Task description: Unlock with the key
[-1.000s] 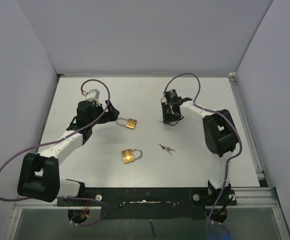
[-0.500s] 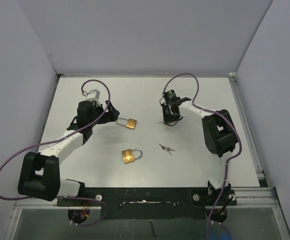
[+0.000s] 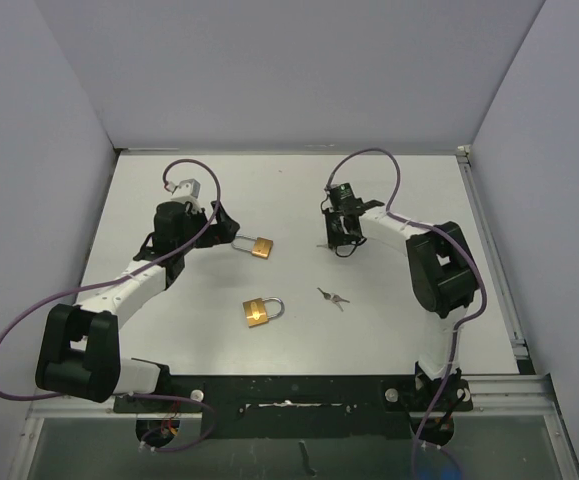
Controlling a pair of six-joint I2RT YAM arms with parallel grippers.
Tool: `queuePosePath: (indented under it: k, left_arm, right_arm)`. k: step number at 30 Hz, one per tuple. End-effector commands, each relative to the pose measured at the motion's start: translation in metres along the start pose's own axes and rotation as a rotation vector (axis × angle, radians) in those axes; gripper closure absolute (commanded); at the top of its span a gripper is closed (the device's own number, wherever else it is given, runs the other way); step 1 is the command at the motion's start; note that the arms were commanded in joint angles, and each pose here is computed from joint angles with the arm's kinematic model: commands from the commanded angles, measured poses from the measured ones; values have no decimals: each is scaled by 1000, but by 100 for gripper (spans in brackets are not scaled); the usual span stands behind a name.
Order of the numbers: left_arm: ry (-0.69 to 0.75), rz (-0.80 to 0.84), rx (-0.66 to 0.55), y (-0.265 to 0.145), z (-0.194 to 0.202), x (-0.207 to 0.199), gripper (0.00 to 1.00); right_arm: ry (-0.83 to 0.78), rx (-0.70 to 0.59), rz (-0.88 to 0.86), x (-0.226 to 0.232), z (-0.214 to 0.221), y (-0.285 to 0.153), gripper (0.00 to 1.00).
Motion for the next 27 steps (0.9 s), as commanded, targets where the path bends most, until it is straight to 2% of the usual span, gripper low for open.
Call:
queuePosePath:
  k: [1,5,14,24,27]
  left_arm:
    - [35,124,-95,-2,-32,-31,2]
    - [37,225,-88,-4,-29,-49,3]
    - [-65,454,-67,-6,-11,-101,5]
    - [-180,548,-50,7,19,-128,6]
    - [-168,577,-36,12,30,-135,8]
  right_arm:
    - [-19,-146,-1,2,-27,-28,100]
    - [-29,-180,0,1,-32,-38,100]
    - [-24,-221,-17,3,-37,-48,100]
    - [-29,-260,-43,6,-45,-61,100]
    - [-32,-264,-44,6,-46,-63,100]
Point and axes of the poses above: each gripper's point midway between its finger pads, its own y axis out along the fingers, its own x axis along the line the jaws close on, z = x × y, the point moved 1 cm from there along -y, back along the fingers, and after that the axes turned 5 degrees about -y, right-handed, at the moved point
